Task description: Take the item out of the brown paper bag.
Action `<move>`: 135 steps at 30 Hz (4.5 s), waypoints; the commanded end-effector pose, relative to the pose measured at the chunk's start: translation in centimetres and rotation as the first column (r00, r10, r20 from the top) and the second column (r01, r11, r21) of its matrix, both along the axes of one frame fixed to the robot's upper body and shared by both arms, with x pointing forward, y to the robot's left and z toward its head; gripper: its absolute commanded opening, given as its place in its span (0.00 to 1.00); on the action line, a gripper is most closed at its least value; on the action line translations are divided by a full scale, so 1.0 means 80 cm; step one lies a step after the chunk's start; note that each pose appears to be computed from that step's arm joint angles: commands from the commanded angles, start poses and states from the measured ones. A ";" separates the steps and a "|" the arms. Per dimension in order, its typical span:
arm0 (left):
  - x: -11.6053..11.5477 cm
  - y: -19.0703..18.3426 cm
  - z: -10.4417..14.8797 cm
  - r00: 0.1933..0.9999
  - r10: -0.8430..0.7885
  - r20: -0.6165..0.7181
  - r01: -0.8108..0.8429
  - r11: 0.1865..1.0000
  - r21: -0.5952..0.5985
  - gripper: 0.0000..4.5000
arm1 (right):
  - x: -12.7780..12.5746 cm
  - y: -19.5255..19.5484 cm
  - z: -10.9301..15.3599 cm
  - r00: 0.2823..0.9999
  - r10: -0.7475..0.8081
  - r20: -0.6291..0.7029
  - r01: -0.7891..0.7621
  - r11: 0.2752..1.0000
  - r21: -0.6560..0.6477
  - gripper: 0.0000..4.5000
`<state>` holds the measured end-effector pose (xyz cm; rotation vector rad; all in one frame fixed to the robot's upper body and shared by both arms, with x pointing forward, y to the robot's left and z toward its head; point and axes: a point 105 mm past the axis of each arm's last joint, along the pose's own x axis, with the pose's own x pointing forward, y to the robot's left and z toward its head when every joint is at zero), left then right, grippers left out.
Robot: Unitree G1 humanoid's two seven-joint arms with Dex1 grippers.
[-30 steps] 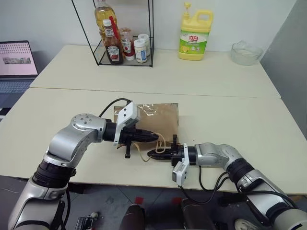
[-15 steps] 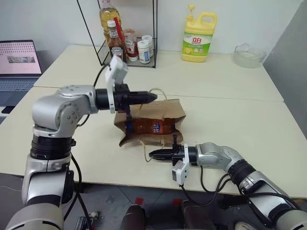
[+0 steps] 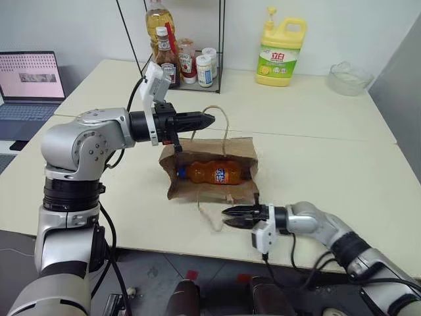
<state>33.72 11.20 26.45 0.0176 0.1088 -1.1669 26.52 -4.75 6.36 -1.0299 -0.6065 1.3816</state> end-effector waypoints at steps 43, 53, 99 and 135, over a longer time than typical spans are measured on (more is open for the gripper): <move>-0.003 -0.001 0.016 0.996 -0.039 0.080 0.038 0.999 0.014 0.00 | 0.064 0.071 0.129 0.744 -0.315 -0.589 0.468 0.875 0.125 0.01; -0.004 -0.007 0.013 0.995 -0.053 0.089 0.053 0.999 0.010 0.00 | 0.086 0.054 0.116 0.845 -0.493 -0.209 0.504 0.864 0.000 0.54; 0.051 0.000 -0.003 0.972 0.175 0.154 -0.182 0.983 0.027 0.00 | 0.056 0.001 0.189 0.900 -0.363 -0.242 0.389 0.919 0.065 0.72; 0.058 -0.001 -0.014 0.967 0.204 0.149 -0.214 0.975 0.055 0.00 | 0.091 -0.248 0.107 0.194 -0.856 -0.479 0.863 0.381 -0.332 0.99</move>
